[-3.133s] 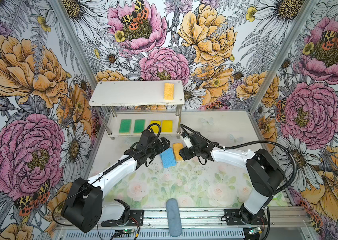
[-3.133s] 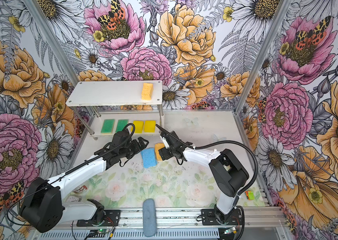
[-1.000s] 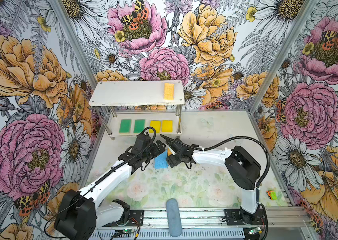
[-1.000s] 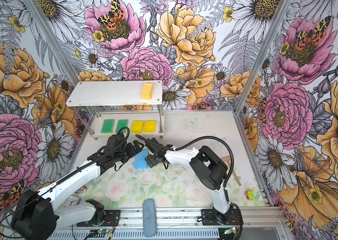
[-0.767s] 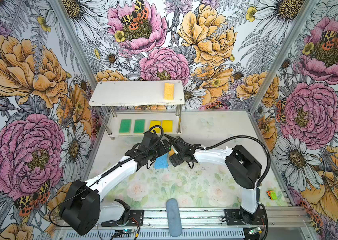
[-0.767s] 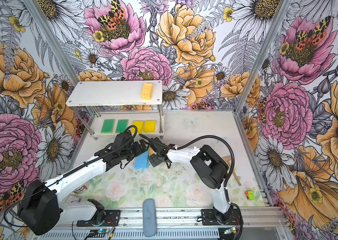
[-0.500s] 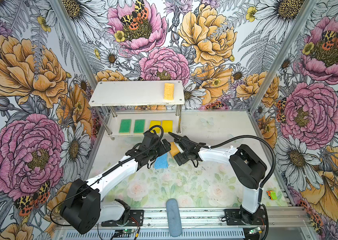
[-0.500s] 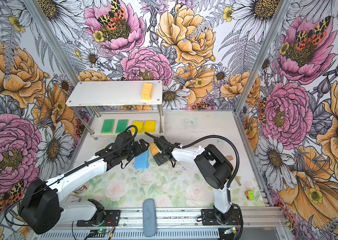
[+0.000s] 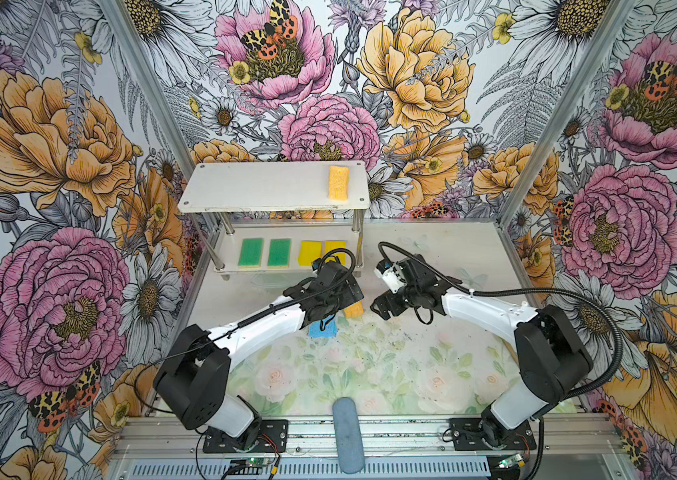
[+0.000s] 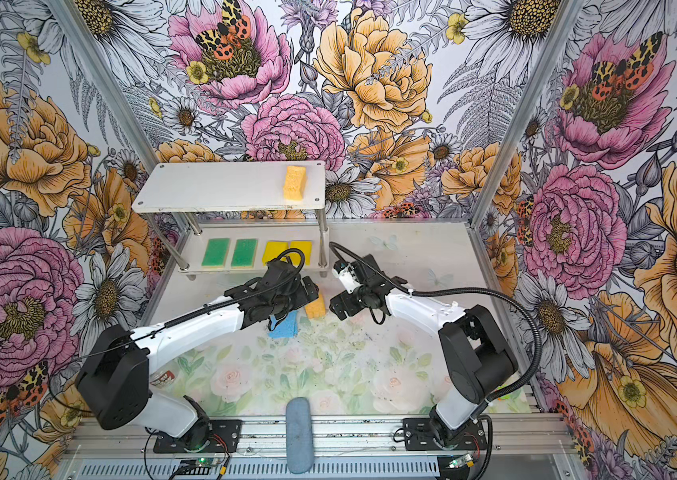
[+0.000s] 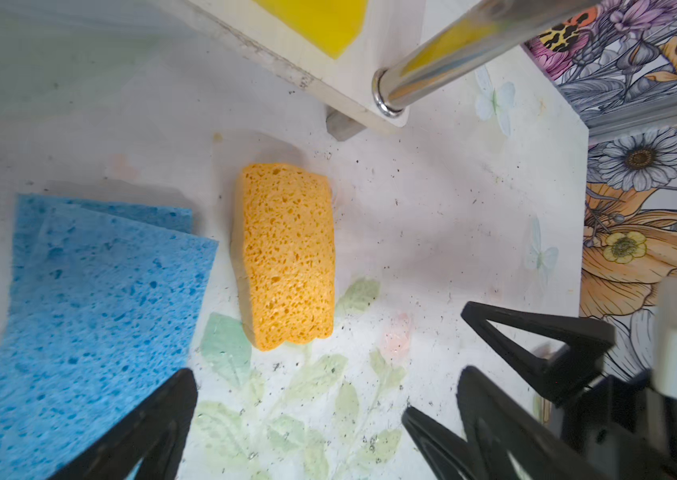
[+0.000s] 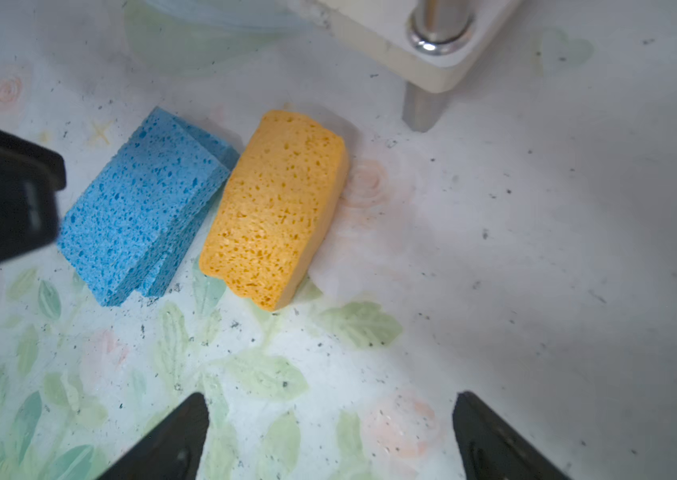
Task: Place and organize the cleaning sponges onto the shelf
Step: 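Close the left gripper on the yellow-orange sponge while the right gripper withdraws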
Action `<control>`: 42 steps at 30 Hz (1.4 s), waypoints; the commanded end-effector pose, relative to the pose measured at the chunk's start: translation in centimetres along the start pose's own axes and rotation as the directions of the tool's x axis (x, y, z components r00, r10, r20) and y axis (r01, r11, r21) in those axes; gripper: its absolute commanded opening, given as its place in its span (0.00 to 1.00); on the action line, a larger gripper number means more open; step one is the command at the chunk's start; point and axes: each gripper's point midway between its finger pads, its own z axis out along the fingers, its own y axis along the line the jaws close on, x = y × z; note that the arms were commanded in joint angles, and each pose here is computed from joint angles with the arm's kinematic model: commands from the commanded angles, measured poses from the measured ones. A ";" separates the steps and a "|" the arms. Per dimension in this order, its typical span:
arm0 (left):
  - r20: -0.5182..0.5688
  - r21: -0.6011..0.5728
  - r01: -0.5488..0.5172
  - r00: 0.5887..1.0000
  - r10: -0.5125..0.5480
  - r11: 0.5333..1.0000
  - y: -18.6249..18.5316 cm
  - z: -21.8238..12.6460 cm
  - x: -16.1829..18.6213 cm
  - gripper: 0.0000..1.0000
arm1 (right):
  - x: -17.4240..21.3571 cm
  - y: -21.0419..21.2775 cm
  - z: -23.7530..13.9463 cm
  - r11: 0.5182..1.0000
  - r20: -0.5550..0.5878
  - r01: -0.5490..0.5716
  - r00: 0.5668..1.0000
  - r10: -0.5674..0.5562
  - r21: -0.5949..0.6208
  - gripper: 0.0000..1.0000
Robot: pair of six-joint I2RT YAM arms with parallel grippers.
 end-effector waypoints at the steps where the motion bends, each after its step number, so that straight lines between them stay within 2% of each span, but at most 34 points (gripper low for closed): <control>1: 0.015 -0.043 -0.014 1.000 0.015 0.999 -1.2 1.0 0.1 0.99 | -0.1 -0.4 -1.2 0.998 0.030 -0.026 0.999 0.028 -0.051 0.94; 7: -0.037 -0.107 -0.050 0.998 0.046 0.993 -1.8 3.7 1.8 0.99 | 0.7 -3.4 -1.8 0.994 0.038 -0.102 0.994 0.103 -0.049 0.94; 11: -0.011 -0.191 -0.098 0.995 0.097 0.977 -1.6 3.8 1.9 0.99 | 1.0 -4.2 -1.7 0.986 0.038 -0.147 0.988 0.150 -0.075 0.93; 21: 0.024 -0.268 -0.143 0.988 0.155 0.953 -1.4 3.1 2.1 0.99 | 1.5 -4.3 -0.8 0.981 0.020 -0.169 0.985 0.171 -0.097 0.93; 22: 0.000 -0.302 -0.154 0.987 0.162 0.941 -0.3 4.3 3.0 0.99 | 1.6 -4.4 -0.7 0.981 0.018 -0.170 0.985 0.173 -0.096 0.93; 26: 0.000 -0.339 -0.147 0.988 0.156 0.929 0.9 5.2 3.4 0.99 | 1.6 -4.6 -0.5 0.980 0.017 -0.176 0.984 0.179 -0.093 0.93; 42: 0.006 -0.412 -0.174 0.981 0.193 0.894 2.5 7.2 3.7 0.99 | 2.0 -4.8 0.0 0.977 0.002 -0.190 0.982 0.191 -0.097 0.93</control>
